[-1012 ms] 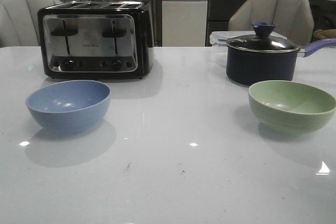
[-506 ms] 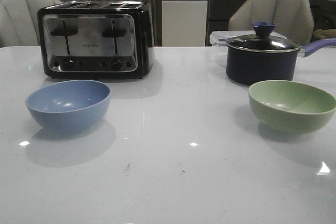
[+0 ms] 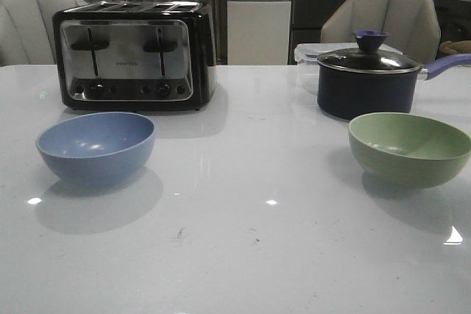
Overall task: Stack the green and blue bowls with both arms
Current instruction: 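Close the right gripper on the green bowl's rim and lift it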
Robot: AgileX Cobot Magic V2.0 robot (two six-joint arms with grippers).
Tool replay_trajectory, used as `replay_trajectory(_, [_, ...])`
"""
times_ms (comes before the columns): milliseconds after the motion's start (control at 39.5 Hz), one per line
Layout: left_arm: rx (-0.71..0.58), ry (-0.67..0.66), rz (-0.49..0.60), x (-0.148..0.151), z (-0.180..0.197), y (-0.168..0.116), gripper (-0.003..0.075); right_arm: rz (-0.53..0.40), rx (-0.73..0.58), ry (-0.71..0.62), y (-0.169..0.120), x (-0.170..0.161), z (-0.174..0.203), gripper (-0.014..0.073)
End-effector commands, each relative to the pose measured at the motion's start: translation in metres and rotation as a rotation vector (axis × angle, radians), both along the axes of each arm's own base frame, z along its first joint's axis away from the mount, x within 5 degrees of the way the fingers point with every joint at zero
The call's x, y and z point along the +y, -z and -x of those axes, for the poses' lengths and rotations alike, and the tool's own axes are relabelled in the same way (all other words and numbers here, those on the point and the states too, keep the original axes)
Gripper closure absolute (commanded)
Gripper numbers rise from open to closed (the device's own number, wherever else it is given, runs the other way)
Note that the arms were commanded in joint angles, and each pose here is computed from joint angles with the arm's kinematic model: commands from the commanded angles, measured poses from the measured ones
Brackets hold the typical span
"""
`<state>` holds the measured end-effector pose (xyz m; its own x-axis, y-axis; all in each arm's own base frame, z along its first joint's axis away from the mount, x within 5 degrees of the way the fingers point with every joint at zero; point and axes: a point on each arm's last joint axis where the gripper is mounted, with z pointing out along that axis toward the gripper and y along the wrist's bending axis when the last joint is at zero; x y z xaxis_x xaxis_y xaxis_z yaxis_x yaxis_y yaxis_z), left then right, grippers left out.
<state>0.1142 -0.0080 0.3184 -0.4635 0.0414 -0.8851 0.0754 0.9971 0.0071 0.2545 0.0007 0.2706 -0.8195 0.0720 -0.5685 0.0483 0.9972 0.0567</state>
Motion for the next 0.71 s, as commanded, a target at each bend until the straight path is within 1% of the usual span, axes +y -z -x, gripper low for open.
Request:
replay_trajectory(0, [-0.098, -0.002, 0.022, -0.001, -0.004, -0.015, 0.0193, -0.016, -0.033, 0.009, -0.010, 0.000, -0.028, 0.0035])
replay_trajectory(202, [-0.098, -0.002, 0.022, -0.001, -0.004, -0.015, 0.0193, -0.031, 0.033, 0.019, 0.008, -0.002, -0.068, 0.0035])
replay_trajectory(354, [-0.098, -0.002, 0.022, -0.001, -0.004, -0.015, 0.0193, -0.031, 0.075, 0.019, 0.023, -0.002, -0.089, 0.0035])
replay_trajectory(683, [-0.098, -0.002, 0.022, -0.001, -0.004, -0.015, 0.0193, -0.044, 0.095, 0.030, 0.049, -0.002, -0.106, 0.0035])
